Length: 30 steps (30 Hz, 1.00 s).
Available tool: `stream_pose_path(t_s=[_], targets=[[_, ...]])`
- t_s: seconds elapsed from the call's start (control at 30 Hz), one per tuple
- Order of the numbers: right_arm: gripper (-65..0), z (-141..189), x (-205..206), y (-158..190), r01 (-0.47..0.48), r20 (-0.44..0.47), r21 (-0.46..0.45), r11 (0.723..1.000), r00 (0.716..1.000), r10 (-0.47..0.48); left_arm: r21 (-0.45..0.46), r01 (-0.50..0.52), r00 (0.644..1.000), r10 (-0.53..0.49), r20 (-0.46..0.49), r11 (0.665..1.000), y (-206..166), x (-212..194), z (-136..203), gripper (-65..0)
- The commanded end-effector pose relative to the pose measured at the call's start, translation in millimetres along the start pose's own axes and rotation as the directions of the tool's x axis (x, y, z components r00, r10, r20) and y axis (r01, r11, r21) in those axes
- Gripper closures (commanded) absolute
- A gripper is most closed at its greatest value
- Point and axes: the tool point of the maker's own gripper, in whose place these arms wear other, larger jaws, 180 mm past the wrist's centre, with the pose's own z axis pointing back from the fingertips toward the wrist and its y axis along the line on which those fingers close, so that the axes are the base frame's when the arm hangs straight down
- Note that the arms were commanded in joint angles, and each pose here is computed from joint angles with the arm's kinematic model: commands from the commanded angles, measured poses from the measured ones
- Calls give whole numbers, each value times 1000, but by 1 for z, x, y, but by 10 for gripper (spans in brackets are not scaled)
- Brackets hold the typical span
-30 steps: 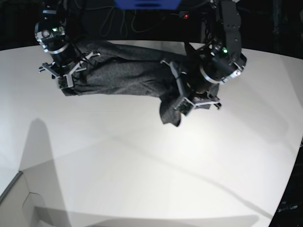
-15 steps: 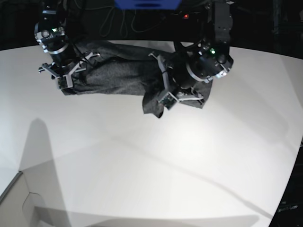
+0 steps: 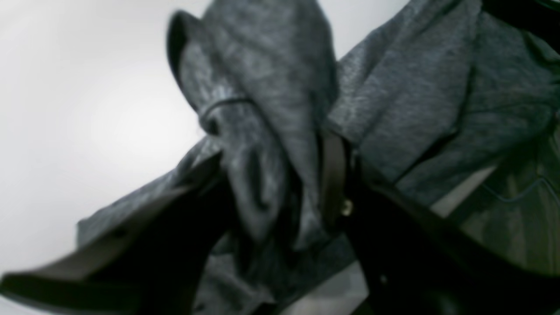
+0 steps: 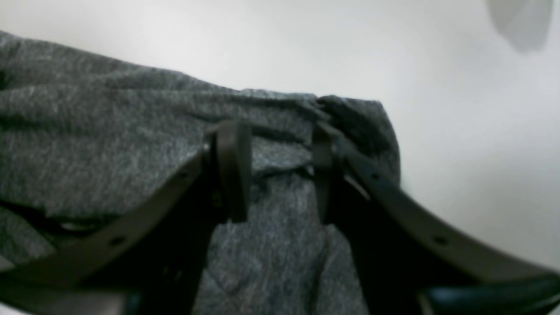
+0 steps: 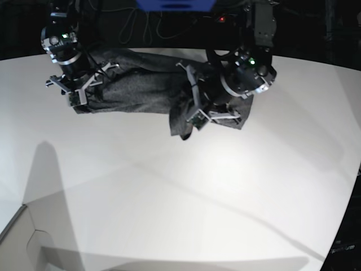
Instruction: Layout the t-shirt on the table in an organized manner, then fold the t-shirt properly
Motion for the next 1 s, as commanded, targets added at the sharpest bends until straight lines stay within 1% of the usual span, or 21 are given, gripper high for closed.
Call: stream_pose_path(t_s=[0.0, 0.13, 0.23, 0.3, 0.37, 0.43, 0.47, 0.53, 0.57, 0.67, 0.77, 0.87, 0.97], targets=[[-234, 3, 12, -1, -7, 43, 2, 1000, 999, 7, -16, 12, 997, -10, 76, 1000, -6, 22, 2, -250], [-234, 3, 11, -1, -6, 42, 1, 1000, 999, 6, -45, 35, 996, -31, 85, 998, -17, 27, 0, -333], [-234, 3, 11, -2, -6, 41, 0, 1000, 999, 6, -32, 39, 995, -35, 96, 999, -14, 30, 3, -416], [-234, 5, 10, -10, 1, 39, -24, 1000, 999, 0, -19, 44, 993, -42, 110, 999, -12, 35, 8, -441], [-234, 7, 8, -20, 9, 37, -50, 999, 999, -7, 17, 53, 992, -55, 113, 998, -1, 36, 15, -429], [-234, 7, 9, -21, 13, 38, -54, 998, 999, -11, 56, 36, 993, -42, 108, 998, 14, 32, 20, -403], [-234, 7, 10, -21, 14, 41, -56, 998, 999, -12, 78, 21, 994, -29, 103, 997, 23, 29, 22, -379], [-235, 8, 10, -27, 17, 42, -73, 997, 999, -14, 117, 9, 995, -21, 103, 993, 40, 30, 25, -313], [-235, 9, 9, -29, 20, 42, -77, 997, 999, -16, 119, -1, 996, -11, 92, 993, 42, 26, 23, -282], [-235, 9, 9, -28, 26, 42, -77, 997, 999, -23, 111, -16, 997, 8, 72, 994, 44, 19, 17, -202], [-235, 8, 9, -26, 33, 43, -76, 997, 999, -30, 83, -32, 999, 28, 40, 996, 41, 8, 7, -154], [-235, 8, 9, -25, 33, 44, -74, 997, 999, -30, 57, -71, 997, 70, 25, 996, 36, 2, -4, -150], [-235, 9, 8, -25, 33, 41, -74, 997, 999, -30, 17, -88, 996, 88, -7, 996, 25, -8, -16, -150]])
